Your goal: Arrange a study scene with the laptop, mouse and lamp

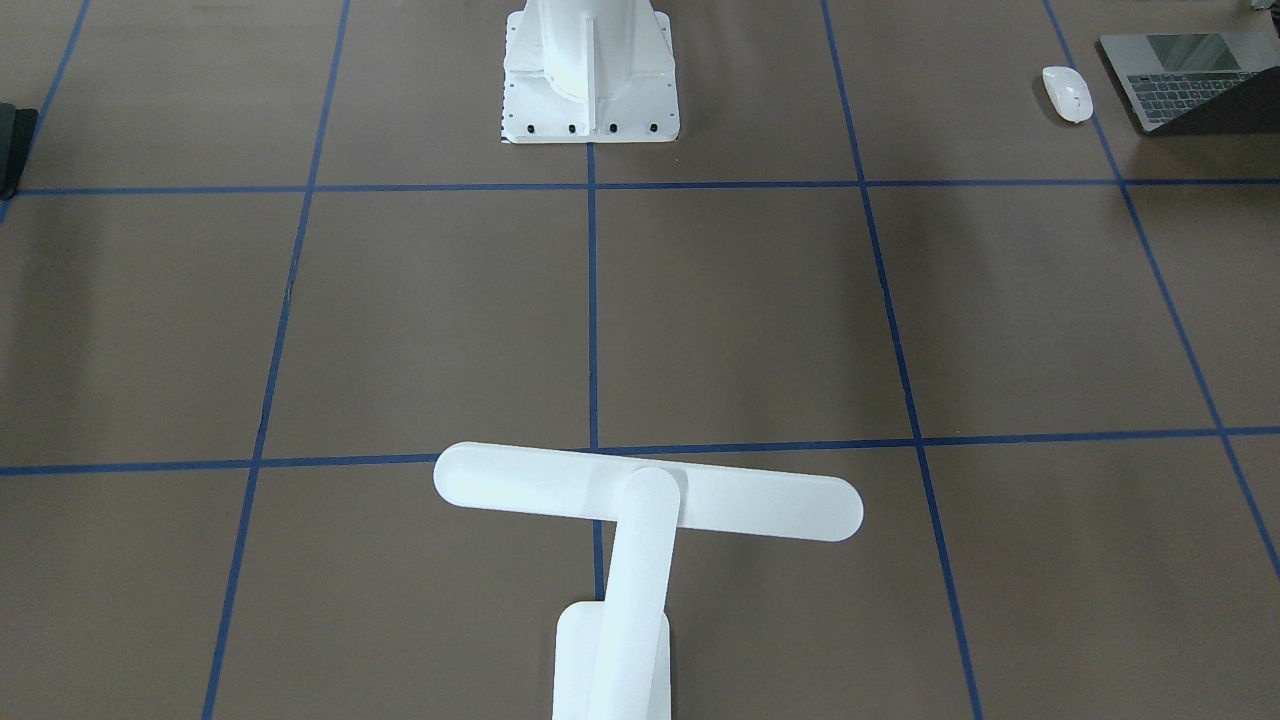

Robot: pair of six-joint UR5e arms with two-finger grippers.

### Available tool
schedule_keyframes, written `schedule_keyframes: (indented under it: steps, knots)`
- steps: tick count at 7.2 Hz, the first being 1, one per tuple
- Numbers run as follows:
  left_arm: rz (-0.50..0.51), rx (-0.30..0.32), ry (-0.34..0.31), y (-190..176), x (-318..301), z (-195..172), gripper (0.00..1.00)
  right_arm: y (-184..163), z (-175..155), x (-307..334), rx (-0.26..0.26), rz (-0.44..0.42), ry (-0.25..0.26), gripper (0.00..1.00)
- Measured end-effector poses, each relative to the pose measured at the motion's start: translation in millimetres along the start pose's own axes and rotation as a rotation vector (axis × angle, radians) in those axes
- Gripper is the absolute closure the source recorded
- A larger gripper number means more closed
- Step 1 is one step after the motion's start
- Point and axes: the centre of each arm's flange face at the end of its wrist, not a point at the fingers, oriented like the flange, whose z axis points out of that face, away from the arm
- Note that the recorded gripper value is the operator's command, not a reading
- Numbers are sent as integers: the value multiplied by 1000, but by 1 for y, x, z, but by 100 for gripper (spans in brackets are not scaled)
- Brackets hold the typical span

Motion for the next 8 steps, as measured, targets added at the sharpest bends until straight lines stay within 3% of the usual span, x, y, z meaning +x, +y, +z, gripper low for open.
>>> schedule_keyframes:
  steps: [4,6,8]
  knots:
    - [-117,-37,-10,27,-50,13,0,3,5,-3,-13,-6,-6,1]
    - [-297,-20,-13,69,-113,-11,0,5,8,-9,-28,-9,-49,1]
    - [-553,-30,-16,123,-174,-39,0,7,7,-17,-44,-9,-119,1]
